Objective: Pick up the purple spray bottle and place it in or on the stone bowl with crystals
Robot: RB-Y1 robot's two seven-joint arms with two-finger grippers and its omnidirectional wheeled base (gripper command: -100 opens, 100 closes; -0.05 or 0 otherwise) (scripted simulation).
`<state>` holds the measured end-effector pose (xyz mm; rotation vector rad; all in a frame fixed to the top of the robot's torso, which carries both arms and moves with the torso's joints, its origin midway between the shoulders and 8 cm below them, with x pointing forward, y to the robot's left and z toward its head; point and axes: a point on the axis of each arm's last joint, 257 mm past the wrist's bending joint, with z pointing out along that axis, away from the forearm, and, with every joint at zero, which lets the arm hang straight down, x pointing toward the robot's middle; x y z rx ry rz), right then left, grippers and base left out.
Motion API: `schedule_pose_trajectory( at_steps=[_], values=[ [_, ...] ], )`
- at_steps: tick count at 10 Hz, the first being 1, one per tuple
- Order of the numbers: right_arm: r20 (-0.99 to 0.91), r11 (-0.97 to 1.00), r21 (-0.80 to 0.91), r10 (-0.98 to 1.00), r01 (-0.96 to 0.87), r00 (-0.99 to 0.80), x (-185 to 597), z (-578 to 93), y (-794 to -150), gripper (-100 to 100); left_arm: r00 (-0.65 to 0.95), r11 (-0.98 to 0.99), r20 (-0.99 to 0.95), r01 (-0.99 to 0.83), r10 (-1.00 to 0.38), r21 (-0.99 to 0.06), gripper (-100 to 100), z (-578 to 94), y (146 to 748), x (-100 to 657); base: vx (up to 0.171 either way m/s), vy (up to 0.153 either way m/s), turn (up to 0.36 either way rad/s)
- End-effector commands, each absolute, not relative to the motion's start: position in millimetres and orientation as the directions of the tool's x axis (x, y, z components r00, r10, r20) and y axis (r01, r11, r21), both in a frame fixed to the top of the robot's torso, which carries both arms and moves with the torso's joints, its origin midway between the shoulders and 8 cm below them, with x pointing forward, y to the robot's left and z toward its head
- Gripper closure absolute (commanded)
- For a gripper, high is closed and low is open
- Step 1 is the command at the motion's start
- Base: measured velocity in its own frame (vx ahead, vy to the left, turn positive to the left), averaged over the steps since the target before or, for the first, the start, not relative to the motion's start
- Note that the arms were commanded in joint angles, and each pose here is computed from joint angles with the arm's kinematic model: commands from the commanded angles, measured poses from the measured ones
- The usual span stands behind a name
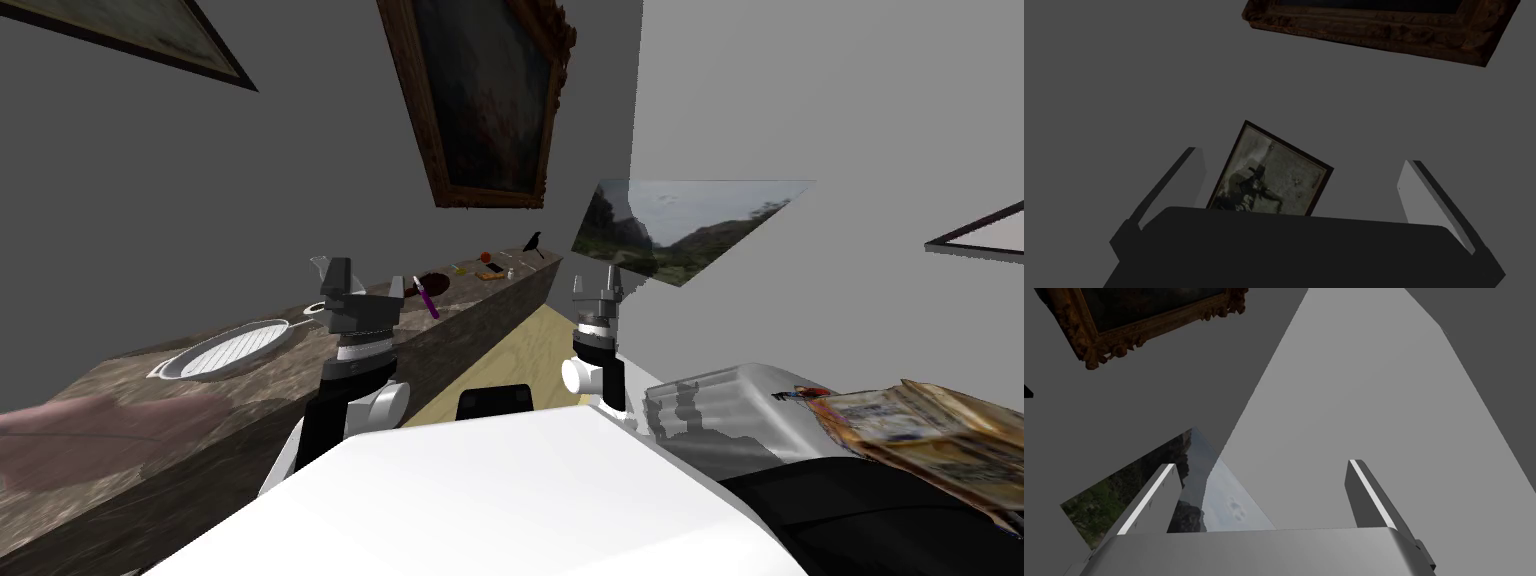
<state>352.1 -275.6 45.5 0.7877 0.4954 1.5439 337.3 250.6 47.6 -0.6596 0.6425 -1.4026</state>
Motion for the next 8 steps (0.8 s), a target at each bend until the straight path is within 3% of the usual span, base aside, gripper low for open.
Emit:
schedule_pose_trajectory(
  at_steps=[1,8],
  values=[
    [0.193,-0.137,0.715,0.981,-0.686,0.005,352.1,45.5,-275.6,0,0.035,0.038,-0.02,0.646,-0.999,-0.762,-100,41.7,250.8,341.4,0.033,-0.019,0.093],
    [0.193,-0.137,0.715,0.981,-0.686,0.005,352.1,45.5,-275.6,0,-0.054,-0.152,0.146,0.513,-0.988,-0.845,-100,4.6,278.0,367.2,0.085,-0.063,0.128]
  ],
)
